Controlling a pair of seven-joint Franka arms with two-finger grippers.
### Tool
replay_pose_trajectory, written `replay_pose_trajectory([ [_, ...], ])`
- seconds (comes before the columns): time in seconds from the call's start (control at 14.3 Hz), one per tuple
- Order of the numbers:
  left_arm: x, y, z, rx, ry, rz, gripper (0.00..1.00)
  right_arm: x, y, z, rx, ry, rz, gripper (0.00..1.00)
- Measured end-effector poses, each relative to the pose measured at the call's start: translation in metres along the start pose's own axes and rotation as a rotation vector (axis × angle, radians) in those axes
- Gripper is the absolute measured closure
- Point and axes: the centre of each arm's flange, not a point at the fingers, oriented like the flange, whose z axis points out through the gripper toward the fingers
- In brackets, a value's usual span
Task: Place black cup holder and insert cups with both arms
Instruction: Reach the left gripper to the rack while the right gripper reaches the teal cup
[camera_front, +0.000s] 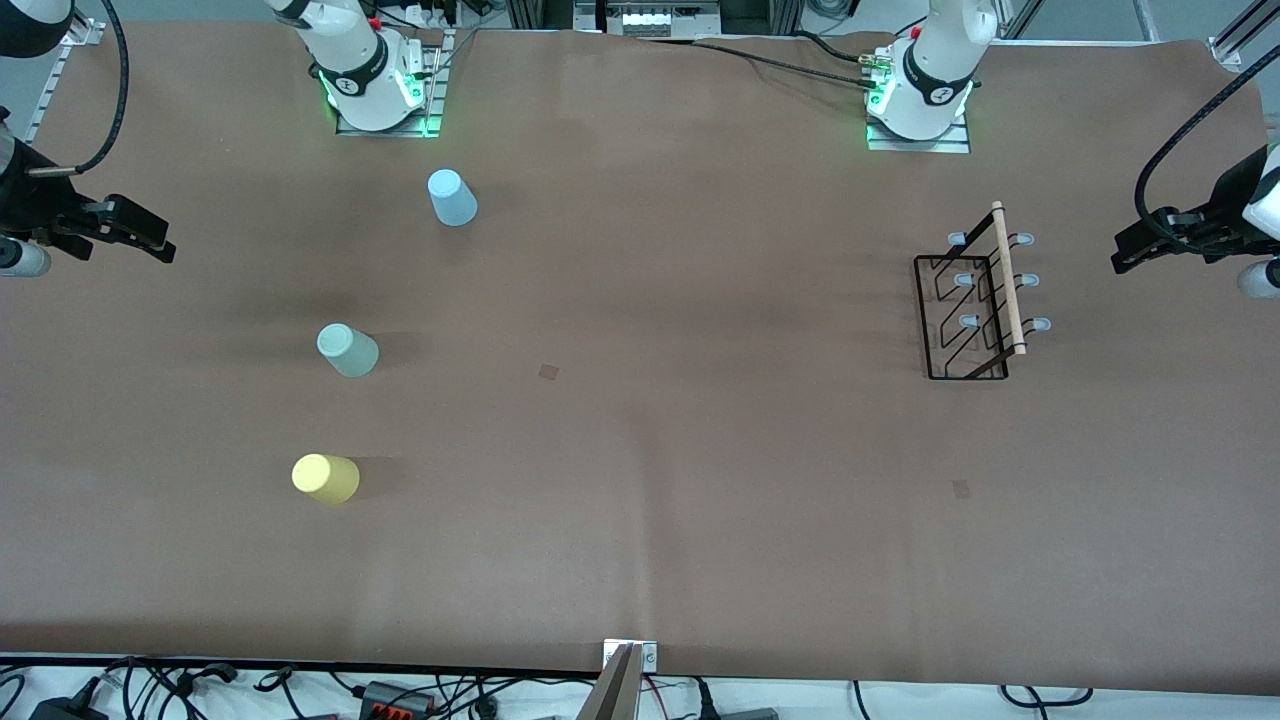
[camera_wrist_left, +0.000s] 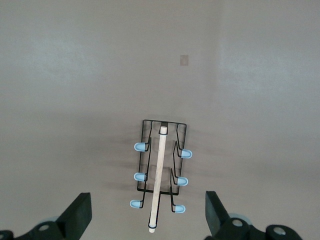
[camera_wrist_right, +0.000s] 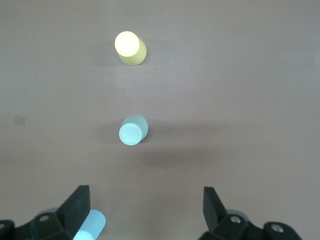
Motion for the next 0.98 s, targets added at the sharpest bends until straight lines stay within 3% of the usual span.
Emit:
replay_pose_trajectory([
  [0.7, 0.001, -0.004, 0.005, 0.001, -0.012, -0.008, 0.00, 0.000, 0.000, 0.001, 0.000, -0.003, -0.003, 0.00],
  [0.98, 0.002, -0.008, 0.009, 0.001, -0.020, -0.016, 0.00, 0.005, 0.000, 0.015, 0.001, -0.028, -0.004, 0.00],
])
